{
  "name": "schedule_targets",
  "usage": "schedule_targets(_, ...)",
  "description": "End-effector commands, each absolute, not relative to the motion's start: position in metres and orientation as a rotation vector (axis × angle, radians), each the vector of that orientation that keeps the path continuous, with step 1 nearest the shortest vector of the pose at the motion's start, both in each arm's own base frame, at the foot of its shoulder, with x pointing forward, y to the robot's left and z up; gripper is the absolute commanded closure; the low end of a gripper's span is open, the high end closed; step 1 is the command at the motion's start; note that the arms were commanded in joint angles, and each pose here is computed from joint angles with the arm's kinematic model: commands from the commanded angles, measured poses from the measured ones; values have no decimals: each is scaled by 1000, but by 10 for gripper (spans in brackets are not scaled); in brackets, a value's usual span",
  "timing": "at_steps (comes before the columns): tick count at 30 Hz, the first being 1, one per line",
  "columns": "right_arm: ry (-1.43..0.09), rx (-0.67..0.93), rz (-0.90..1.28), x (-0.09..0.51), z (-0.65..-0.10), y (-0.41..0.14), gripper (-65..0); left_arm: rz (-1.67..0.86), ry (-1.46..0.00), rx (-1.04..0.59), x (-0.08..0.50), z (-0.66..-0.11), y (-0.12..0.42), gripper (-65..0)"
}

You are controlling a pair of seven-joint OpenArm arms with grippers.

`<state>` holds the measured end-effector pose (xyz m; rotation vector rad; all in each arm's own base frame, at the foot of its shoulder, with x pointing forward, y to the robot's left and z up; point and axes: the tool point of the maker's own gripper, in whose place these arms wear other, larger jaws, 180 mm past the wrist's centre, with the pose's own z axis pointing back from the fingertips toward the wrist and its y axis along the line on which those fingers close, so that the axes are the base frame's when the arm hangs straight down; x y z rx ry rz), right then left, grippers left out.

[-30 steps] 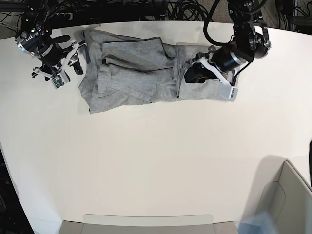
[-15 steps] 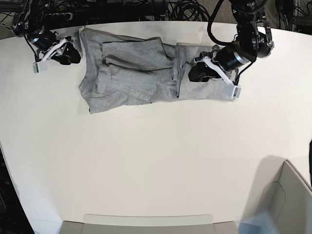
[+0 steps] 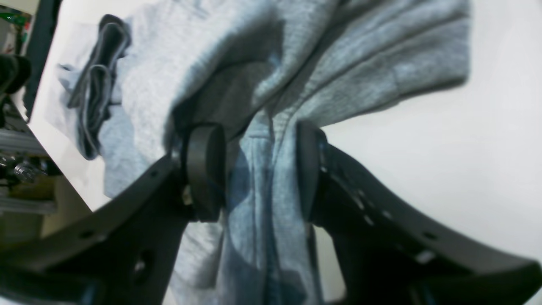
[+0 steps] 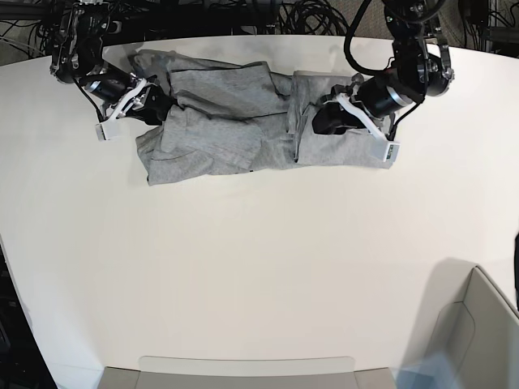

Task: Fold the T-shirt properly
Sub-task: 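Grasp the strip end near the right gripper and fold it inward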

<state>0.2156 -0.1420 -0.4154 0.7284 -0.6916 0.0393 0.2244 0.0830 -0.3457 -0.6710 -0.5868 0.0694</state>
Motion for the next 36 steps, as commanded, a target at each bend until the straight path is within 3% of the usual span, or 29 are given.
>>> schedule_targets(1, -674, 723, 78, 212, -417, -138, -274, 62, -623, -687, 229, -337, 82, -158)
schedule_targets(8, -667, 749, 126, 221, -418, -108, -274, 59, -621, -690, 229, -337, 81, -158)
schedule_targets(14, -638, 652, 200, 234, -429, -100, -254, 59, -619, -689, 229, -337, 81, -158)
schedule_targets(17, -612, 577, 250, 240, -437, -97, -173, 58, -617, -689, 229, -337, 81, -158)
schedule_targets(21, -589, 470, 332, 250, -439, -94, 0, 58, -614, -688, 228, -338, 81, -158)
schedule_targets(26, -595, 370, 381, 262, -434, -107, 0, 62, -594, -688, 221, -342, 81, -158)
schedule_targets(36, -652, 162, 315, 292, -408, -203, 0, 68, -568, -692, 210, -346, 79, -158)
